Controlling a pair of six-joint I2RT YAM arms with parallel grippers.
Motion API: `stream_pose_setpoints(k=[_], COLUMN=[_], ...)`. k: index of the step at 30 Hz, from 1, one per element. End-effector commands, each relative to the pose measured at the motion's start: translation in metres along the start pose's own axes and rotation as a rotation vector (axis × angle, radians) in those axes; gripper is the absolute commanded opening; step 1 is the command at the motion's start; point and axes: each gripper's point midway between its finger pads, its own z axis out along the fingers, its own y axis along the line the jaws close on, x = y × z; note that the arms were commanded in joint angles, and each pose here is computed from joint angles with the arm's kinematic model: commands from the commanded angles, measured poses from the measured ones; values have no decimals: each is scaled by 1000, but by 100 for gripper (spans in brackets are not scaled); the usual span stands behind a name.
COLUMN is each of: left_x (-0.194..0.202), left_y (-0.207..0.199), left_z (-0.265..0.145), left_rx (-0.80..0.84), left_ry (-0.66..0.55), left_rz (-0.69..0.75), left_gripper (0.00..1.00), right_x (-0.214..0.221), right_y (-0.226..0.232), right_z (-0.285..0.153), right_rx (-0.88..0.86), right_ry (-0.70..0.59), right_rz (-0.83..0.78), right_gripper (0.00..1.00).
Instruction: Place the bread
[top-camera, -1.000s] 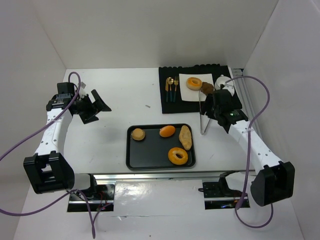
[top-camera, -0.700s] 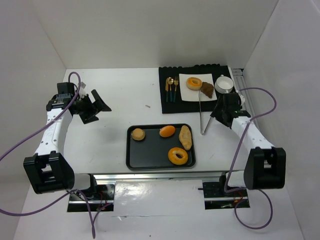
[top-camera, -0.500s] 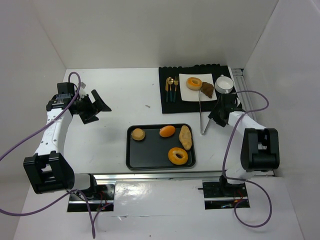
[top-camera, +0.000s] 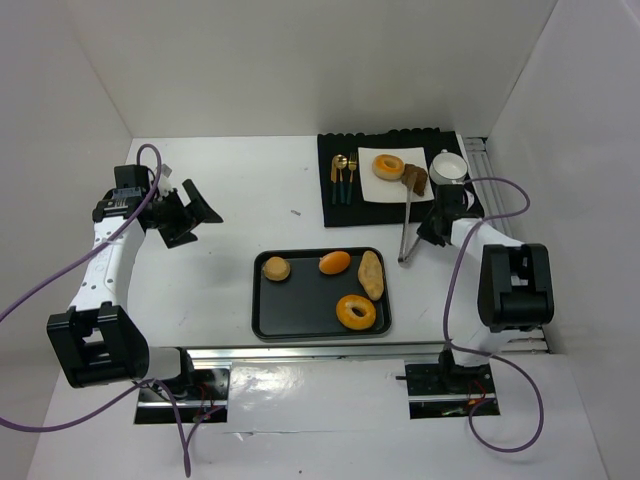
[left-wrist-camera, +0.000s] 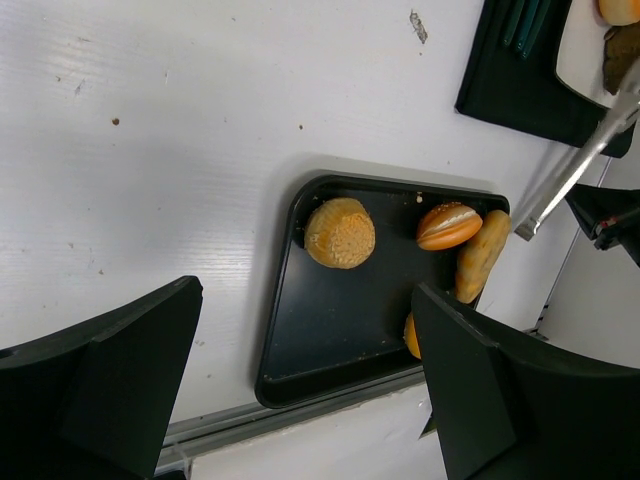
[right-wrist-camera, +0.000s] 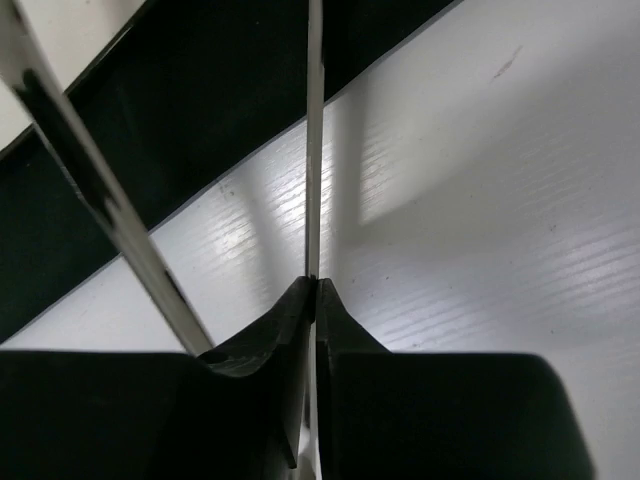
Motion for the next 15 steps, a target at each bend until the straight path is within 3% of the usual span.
stream_pose_setpoints(k=[1, 4, 10, 15], left_x=[-5, -5, -4, -4], left_y=[-4, -4, -6, -6], left_z=[-5, -5, -5, -5], left_rx=[18, 18, 26, 26], left_ry=[-31, -31, -27, -27], left_rz=[27, 27, 27, 27], left_gripper=[100, 100, 100, 100], right_x=[-32, -30, -19, 4], right_y=[18, 20, 19, -15], right_z=[-25, -36, -58, -75], right_rx=[-31, -41, -38, 93], right_ry=[-120, -125, -113, -77], right_rz=[-22, -50, -91, -131], right_gripper=[9, 0, 0, 0])
